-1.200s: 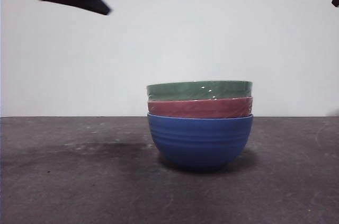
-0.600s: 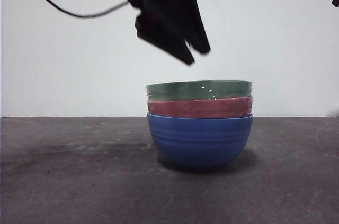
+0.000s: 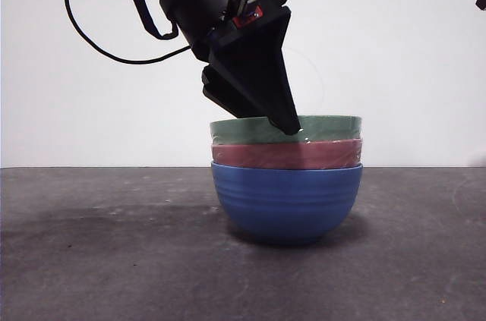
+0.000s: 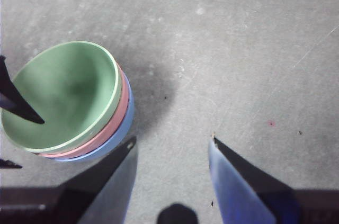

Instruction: Pick up the green bowl on the top,put the green bowl on the left,pick up the red bowl in the middle,put the red bowl on the right

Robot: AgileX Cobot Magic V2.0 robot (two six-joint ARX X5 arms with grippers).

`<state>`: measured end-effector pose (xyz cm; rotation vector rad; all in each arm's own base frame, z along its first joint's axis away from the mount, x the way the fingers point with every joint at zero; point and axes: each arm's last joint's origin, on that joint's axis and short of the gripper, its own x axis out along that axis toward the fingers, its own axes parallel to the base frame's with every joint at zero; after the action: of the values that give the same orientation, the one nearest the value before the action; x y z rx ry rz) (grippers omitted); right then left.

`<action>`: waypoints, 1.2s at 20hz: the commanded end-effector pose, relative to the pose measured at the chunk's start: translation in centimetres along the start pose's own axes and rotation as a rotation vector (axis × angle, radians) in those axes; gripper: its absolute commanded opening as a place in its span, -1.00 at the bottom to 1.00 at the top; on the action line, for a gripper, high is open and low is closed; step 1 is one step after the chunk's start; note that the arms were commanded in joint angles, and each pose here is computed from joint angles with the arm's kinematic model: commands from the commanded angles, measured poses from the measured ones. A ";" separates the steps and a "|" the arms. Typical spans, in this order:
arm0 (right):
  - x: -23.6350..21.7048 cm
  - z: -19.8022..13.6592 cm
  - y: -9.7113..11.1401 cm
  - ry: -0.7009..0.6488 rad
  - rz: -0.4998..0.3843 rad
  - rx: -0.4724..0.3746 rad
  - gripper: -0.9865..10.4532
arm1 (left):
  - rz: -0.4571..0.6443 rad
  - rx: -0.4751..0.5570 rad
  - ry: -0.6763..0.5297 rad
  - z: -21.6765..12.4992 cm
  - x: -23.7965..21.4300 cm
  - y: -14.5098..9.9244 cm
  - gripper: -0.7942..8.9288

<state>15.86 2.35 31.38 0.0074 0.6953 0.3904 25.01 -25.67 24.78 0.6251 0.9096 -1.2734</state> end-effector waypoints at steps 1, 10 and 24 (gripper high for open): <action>0.0 0.1 0.0 -0.006 0.000 0.002 -0.44 | -0.014 0.019 0.006 0.0 0.4 0.0 -0.61; 0.0 0.1 0.0 -0.007 0.000 0.002 -0.44 | -0.009 0.054 -0.008 0.2 0.4 -0.1 -0.80; 0.0 0.1 0.0 -0.006 -0.003 0.002 -0.45 | 0.270 -0.090 -0.049 4.2 -14.0 -2.8 -0.85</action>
<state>15.87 2.35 31.37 0.0072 0.6957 0.3897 22.56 -22.71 38.83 0.6463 0.7983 -1.0480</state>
